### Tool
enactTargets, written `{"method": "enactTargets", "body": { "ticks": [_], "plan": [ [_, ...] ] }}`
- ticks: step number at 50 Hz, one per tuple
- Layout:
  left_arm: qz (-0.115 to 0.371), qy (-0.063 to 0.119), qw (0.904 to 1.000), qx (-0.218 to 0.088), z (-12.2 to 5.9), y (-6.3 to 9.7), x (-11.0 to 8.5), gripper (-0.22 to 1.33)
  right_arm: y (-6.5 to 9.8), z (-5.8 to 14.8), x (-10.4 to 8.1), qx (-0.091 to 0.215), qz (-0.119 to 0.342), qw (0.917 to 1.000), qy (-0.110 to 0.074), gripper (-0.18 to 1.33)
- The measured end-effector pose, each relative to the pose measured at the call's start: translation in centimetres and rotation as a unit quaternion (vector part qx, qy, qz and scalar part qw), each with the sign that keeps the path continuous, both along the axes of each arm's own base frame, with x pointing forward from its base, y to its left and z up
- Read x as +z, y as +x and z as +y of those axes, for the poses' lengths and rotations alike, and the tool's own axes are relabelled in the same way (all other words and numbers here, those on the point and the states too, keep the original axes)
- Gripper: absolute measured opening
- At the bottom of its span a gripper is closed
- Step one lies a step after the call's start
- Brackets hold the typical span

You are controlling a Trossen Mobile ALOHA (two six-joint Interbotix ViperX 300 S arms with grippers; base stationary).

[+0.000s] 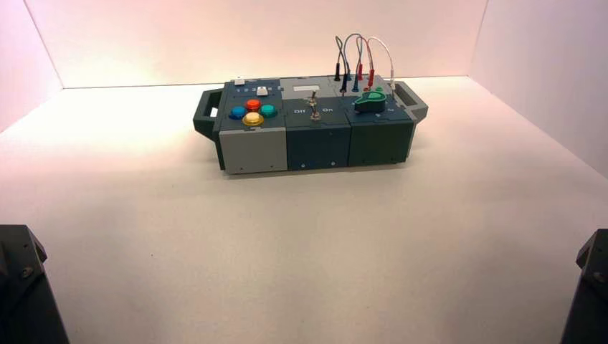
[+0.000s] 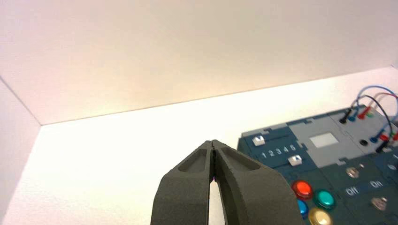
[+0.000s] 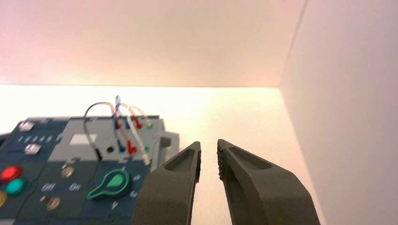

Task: Move the bottom slider to position 5.

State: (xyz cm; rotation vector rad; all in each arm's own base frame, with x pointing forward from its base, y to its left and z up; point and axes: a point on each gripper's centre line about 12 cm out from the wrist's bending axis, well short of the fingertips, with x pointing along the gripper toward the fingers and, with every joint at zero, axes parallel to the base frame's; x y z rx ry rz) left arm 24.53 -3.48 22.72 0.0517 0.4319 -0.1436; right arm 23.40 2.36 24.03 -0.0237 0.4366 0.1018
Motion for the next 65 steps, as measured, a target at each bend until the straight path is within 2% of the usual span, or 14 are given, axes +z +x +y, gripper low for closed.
{"method": "enactTargets", "body": {
  "ticks": [4, 18, 26, 35, 45, 50, 57, 65],
  "plan": [
    [0.010, 0.001, 0.9999, -0.006, -0.2, 0.2, -0.1, -0.16, 0.0, 0.4, 0.2, 0.009, 0.014, 0.9999, -0.001, 0.31],
    [0.061, 0.002, 0.9977, -0.028, -0.8, 1.2, -0.8, -0.16, 0.1, 0.8, 0.2, 0.013, 0.058, 0.9982, 0.010, 0.28],
    [0.089, 0.021, 0.9945, -0.051, -1.2, 1.6, -1.4, -0.16, 0.1, 1.0, 0.2, 0.017, 0.084, 0.9963, 0.012, 0.24],
    [0.111, 0.026, 0.9904, -0.078, -1.7, 1.5, -1.0, -0.16, 0.1, 2.7, -0.3, 0.053, 0.127, 0.9905, 0.003, 0.24],
    [0.135, 0.021, 0.9852, -0.103, -2.3, 1.6, -0.2, -0.16, 0.1, 4.4, -0.2, 0.088, 0.162, 0.9829, -0.007, 0.24],
    [0.148, 0.019, 0.9823, -0.113, -2.5, 1.6, 0.0, -0.16, 0.0, 4.5, 0.0, 0.089, 0.169, 0.9816, -0.001, 0.23],
    [0.164, 0.004, 0.9794, -0.118, -2.8, 1.4, 0.0, -0.16, -0.3, 4.7, 0.2, 0.097, 0.180, 0.9788, 0.002, 0.09],
    [0.169, -0.008, 0.9779, -0.123, -3.4, 1.2, 0.0, -0.16, -0.5, 5.0, 0.3, 0.107, 0.195, 0.9749, 0.007, 0.09]
  ]
}}
